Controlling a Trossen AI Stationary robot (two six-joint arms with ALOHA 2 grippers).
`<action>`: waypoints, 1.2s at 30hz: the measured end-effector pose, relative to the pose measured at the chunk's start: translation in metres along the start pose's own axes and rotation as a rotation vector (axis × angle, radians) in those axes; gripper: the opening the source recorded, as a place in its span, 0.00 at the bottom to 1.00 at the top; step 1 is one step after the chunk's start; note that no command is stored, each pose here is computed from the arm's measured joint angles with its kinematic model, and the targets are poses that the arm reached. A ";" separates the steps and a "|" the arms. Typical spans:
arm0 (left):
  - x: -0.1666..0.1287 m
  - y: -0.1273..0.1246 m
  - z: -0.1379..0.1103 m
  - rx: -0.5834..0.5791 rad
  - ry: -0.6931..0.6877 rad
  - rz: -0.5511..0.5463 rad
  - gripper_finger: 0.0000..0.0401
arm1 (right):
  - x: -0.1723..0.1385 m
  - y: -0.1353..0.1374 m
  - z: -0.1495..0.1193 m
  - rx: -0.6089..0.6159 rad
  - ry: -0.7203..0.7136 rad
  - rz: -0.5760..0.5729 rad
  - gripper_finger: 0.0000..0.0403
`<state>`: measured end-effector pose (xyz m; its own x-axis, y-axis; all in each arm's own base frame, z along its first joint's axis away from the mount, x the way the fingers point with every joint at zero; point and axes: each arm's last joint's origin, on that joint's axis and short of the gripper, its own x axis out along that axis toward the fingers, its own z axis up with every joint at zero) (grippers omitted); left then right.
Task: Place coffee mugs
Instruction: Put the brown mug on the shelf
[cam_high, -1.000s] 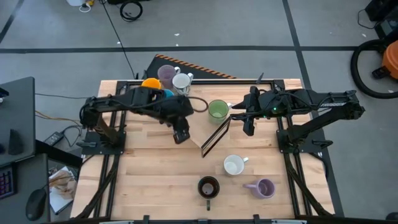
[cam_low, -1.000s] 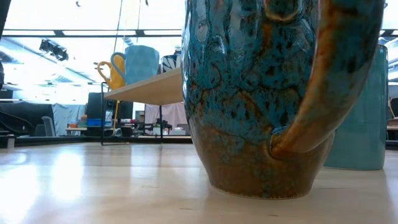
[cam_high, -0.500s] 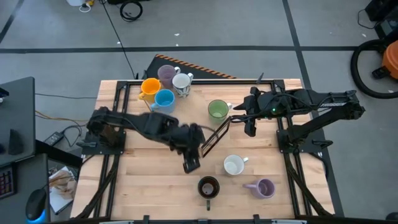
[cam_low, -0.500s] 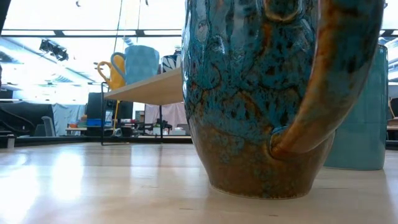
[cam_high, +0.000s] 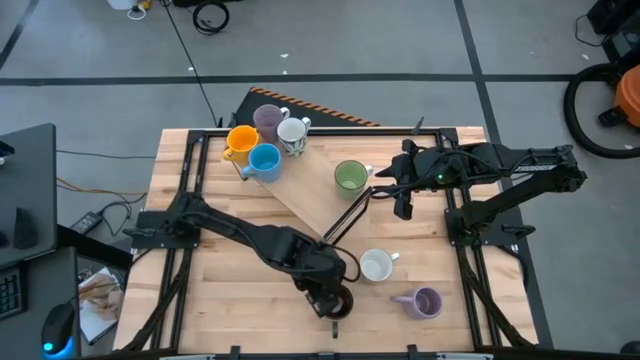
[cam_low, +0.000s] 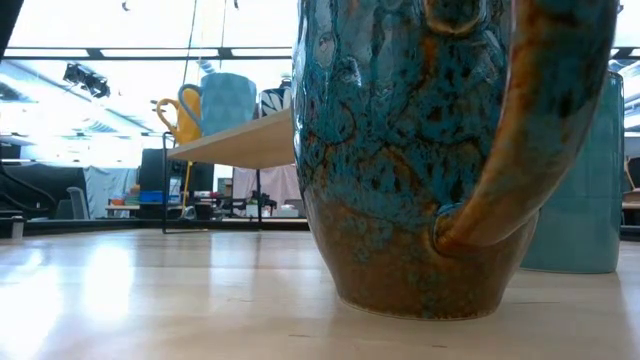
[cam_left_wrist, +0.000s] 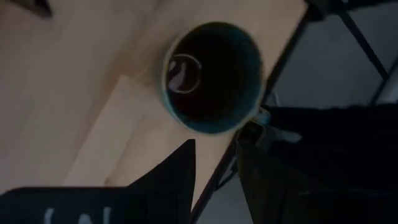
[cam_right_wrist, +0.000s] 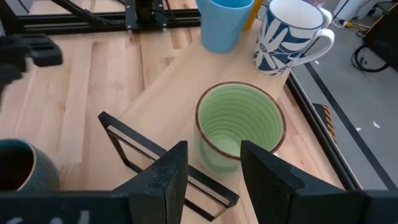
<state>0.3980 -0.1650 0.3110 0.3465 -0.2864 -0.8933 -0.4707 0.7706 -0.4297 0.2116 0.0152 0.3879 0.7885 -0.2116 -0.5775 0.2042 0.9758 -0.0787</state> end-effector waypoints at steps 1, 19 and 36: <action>0.002 0.000 0.000 -0.023 0.002 0.006 0.31 | 0.000 0.000 0.000 0.000 0.001 0.004 0.38; 0.052 0.016 0.000 -0.244 -0.054 0.008 0.31 | 0.000 0.000 -0.004 -0.007 0.044 0.028 0.38; 0.056 0.005 0.003 -0.337 -0.099 -0.126 0.31 | 0.000 0.000 -0.005 -0.005 0.052 0.030 0.38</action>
<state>0.4177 -0.1753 0.2597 0.4875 -0.2979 -0.8207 -0.6546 0.4973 -0.5694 0.2088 0.0160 0.3840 0.7633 -0.1791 -0.6207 0.1780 0.9819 -0.0644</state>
